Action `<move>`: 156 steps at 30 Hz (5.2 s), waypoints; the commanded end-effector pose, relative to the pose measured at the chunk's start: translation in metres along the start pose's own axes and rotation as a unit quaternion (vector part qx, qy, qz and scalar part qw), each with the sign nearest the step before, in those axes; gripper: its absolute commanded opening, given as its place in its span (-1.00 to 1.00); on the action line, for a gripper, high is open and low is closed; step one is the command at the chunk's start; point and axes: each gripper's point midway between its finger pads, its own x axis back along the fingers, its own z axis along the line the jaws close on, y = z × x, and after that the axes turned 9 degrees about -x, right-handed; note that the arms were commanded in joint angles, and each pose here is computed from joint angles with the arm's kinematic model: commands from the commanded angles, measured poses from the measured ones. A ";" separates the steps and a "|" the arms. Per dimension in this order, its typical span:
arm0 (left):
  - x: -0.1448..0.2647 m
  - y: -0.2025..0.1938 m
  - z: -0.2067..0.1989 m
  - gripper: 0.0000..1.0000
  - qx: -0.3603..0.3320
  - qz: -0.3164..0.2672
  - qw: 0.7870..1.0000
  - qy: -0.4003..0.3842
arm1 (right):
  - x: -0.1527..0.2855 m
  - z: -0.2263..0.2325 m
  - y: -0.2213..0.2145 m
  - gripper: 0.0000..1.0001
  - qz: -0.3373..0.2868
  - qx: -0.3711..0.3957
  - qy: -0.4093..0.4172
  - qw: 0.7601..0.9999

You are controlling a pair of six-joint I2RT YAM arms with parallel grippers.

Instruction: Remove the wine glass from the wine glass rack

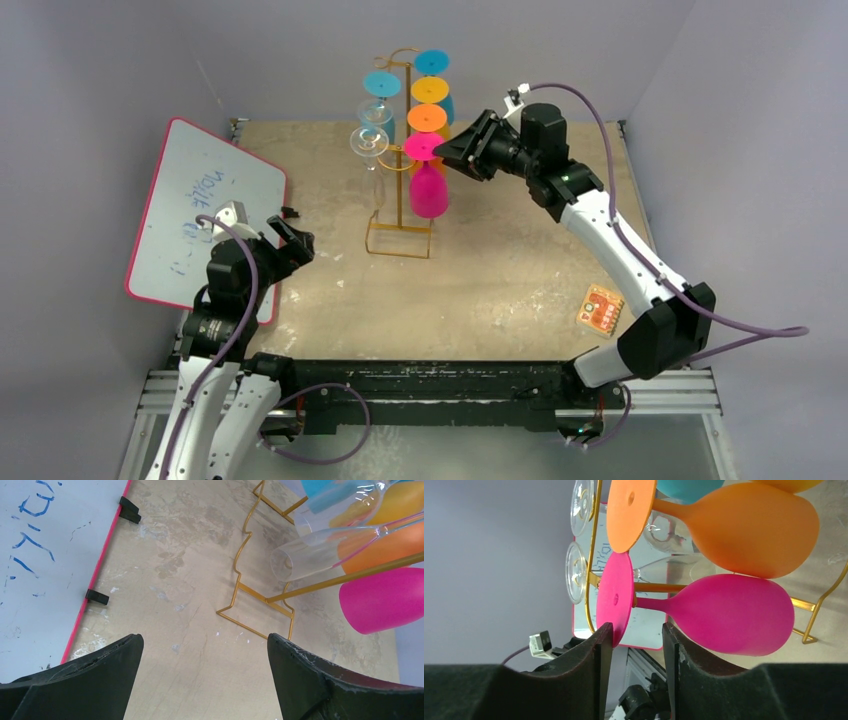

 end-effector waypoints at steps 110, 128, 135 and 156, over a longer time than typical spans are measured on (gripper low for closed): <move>0.038 -0.059 -0.194 0.59 0.023 0.125 0.932 -0.340 | 0.120 -0.097 -0.077 -1.00 -0.054 0.084 0.077 0.992; 0.039 -0.096 -0.248 0.46 0.114 0.138 0.887 -0.426 | 0.119 -0.096 -0.121 -1.00 0.061 0.089 0.156 0.982; 0.037 -0.102 -0.247 0.39 0.152 0.134 0.877 -0.435 | 0.117 -0.093 -0.126 -1.00 0.086 0.093 0.165 0.978; 0.056 -0.116 -0.265 -0.67 0.152 0.166 0.828 -0.513 | 0.111 -0.092 -0.128 -1.00 0.108 0.079 0.165 0.977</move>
